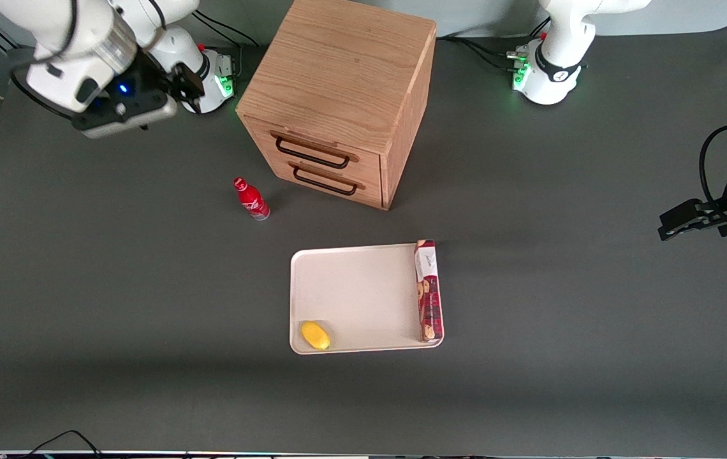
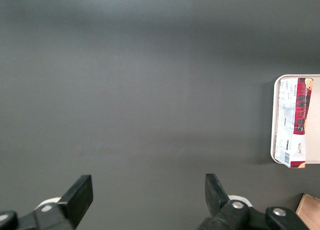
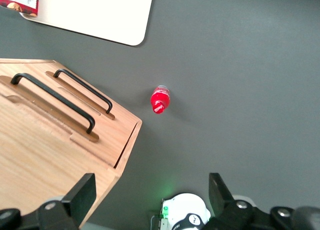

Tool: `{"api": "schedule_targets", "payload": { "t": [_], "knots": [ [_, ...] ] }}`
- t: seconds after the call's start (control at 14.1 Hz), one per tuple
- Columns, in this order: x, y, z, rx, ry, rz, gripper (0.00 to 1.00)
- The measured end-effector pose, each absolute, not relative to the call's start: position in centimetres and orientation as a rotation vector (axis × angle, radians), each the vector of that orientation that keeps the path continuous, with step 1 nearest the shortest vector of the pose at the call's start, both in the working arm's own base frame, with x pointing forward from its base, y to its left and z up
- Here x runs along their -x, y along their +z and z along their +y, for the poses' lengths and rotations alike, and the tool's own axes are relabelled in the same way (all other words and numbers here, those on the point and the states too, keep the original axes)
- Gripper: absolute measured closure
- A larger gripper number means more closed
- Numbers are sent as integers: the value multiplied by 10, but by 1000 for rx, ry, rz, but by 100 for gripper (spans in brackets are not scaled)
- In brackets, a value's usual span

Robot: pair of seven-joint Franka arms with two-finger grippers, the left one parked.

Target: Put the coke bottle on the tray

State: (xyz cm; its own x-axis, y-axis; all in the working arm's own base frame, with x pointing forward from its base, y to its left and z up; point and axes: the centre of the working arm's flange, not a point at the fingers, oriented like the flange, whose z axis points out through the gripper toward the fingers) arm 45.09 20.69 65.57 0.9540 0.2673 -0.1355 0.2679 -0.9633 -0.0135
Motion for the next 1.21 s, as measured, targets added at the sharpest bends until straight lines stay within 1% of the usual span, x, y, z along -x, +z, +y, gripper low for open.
{"api": "schedule_targets", "payload": {
  "t": [0.14, 0.21, 0.28, 0.36, 0.5, 0.64, 0.78, 1.0, 1.21],
  "knots": [
    [-452, 647, 208, -3090, -257, 423, 0],
    [-456, 632, 209, -3083, -288, 422, 0],
    [-463, 610, 212, -3086, -289, 419, 0],
    [-469, 584, 215, -3096, -259, 415, 0],
    [-476, 516, 217, -3117, -182, 404, 0],
    [-471, 448, 214, -3130, -122, 393, 0],
    [-458, 391, 207, -3134, -96, 384, 0],
    [-444, 339, 200, -3126, -125, 376, 0],
    [-441, 315, 201, -3110, -186, 380, 0]
  ]
}}
